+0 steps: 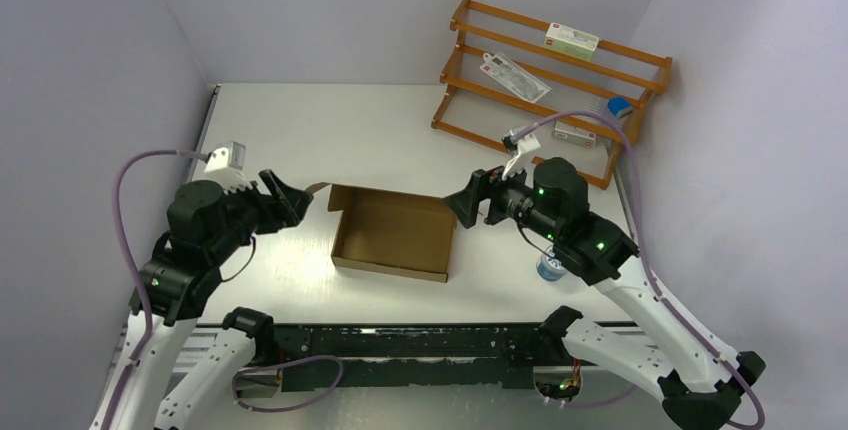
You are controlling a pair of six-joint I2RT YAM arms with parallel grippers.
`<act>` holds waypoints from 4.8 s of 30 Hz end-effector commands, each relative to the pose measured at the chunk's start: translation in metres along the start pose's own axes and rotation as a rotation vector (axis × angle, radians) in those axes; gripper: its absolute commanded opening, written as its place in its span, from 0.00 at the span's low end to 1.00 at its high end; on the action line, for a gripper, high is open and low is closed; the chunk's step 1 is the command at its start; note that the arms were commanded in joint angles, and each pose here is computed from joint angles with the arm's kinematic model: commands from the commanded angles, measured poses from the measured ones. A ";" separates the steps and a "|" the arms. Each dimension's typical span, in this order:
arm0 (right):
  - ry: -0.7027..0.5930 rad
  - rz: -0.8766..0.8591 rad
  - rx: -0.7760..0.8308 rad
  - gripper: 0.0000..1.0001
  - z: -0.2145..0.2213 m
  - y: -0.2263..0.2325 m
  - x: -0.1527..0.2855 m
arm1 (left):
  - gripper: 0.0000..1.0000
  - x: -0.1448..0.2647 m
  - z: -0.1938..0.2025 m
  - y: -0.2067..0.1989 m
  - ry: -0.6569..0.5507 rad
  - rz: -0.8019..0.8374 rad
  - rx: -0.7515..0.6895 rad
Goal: Fold the paper box
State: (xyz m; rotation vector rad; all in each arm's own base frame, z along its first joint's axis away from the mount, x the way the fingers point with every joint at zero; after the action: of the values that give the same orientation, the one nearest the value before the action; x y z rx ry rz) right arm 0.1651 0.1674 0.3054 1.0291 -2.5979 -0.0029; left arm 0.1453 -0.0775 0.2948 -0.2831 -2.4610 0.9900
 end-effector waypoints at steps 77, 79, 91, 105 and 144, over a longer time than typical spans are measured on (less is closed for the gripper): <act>0.293 0.184 -0.057 0.66 0.153 -0.089 -0.149 | 0.58 -0.158 0.117 0.101 0.337 -0.165 0.087; 0.307 0.168 -0.069 0.65 0.161 -0.087 -0.149 | 0.54 -0.162 0.126 0.106 0.374 -0.164 0.099; 0.284 0.098 -0.087 0.60 0.159 -0.078 -0.146 | 0.51 -0.154 0.125 0.101 0.381 -0.132 0.108; 0.203 0.155 0.168 0.81 0.114 -0.065 -0.113 | 0.69 -0.127 0.065 0.061 0.200 -0.125 -0.018; 0.301 0.314 1.312 0.56 0.181 0.102 -0.142 | 0.93 -0.067 0.001 0.045 -0.027 -0.192 -0.339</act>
State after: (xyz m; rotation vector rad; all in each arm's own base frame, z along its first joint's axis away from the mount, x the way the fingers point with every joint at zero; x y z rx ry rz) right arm 0.1347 0.3056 0.0846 0.8422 -2.1408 1.9377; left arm 0.2045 -0.0709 0.2450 -0.1411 -2.6204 0.5187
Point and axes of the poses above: each gripper's point midway between its finger pads, its own x axis back along the fingers, its own y axis along the line the jaws close on, z = x × y, the point moved 7 cm from there along x, back along the fingers, and after that the axes turned 14 degrees about x, right-handed, at the moved point
